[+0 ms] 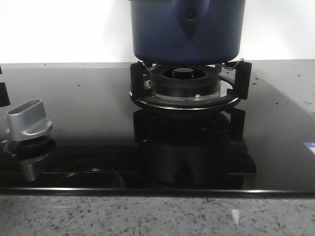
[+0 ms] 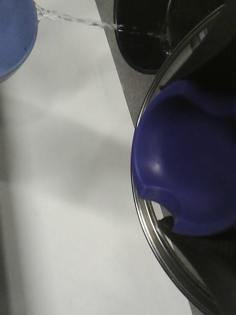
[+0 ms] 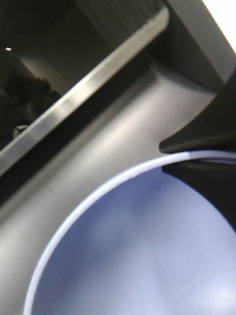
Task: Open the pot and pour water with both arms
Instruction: 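Tilt the bowl with the right gripper to pour water into saucepan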
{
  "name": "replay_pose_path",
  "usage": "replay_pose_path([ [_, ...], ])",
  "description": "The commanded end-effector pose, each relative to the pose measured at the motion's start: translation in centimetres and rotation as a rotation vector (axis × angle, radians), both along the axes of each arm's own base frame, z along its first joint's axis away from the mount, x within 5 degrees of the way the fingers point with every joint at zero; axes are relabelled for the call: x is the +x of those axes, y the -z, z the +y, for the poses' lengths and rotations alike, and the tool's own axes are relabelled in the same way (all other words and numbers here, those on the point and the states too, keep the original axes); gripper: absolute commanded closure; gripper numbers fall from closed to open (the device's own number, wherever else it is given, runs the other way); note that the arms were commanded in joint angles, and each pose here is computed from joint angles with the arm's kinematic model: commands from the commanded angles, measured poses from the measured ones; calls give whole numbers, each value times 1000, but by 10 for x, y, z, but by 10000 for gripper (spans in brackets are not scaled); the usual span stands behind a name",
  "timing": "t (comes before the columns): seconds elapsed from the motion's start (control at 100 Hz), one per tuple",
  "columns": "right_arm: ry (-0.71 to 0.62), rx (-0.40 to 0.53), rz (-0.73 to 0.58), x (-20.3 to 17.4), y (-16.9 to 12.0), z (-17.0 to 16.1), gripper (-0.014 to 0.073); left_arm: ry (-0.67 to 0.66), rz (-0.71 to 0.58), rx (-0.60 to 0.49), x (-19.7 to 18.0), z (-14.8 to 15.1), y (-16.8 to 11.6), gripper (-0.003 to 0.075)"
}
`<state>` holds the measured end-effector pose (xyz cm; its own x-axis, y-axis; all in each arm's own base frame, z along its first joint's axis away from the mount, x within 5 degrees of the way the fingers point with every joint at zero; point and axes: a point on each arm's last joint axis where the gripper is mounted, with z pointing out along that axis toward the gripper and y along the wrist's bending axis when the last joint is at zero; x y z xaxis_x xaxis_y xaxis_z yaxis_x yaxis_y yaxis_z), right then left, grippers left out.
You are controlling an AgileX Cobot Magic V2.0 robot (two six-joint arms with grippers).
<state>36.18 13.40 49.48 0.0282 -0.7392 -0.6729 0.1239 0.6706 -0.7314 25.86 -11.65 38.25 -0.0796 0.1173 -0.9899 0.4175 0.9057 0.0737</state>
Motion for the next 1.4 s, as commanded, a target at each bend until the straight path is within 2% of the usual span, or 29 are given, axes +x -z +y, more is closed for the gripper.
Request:
replay_pose_path([
  [0.0, -14, -36, -118, -20, -32, -8, 641, 29, -49, -68, -8, 1, -21, 459],
  [0.27, -38, -95, -154, -21, -35, -5, 641, 29, -49, -68, -8, 1, -21, 459],
  [0.45, -46, -95, -155, -21, -35, -4, 641, 29, -49, -68, -8, 1, -21, 459],
  [0.57, -33, -53, -132, -20, -33, -6, 641, 29, -49, -68, -8, 1, -21, 459],
  [0.76, 18, 82, -41, -20, -24, -10, 642, 29, -49, -68, -8, 1, -21, 459],
  [0.87, 44, 105, -16, -19, -21, -12, 642, 29, -49, -68, -8, 1, -21, 459],
  [1.11, -15, -66, -134, -21, -33, -5, 642, 29, -49, -68, -8, 1, -21, 459],
  [1.39, -19, -72, -144, -22, -35, -5, 642, 29, -49, -68, -8, 1, -21, 459],
])
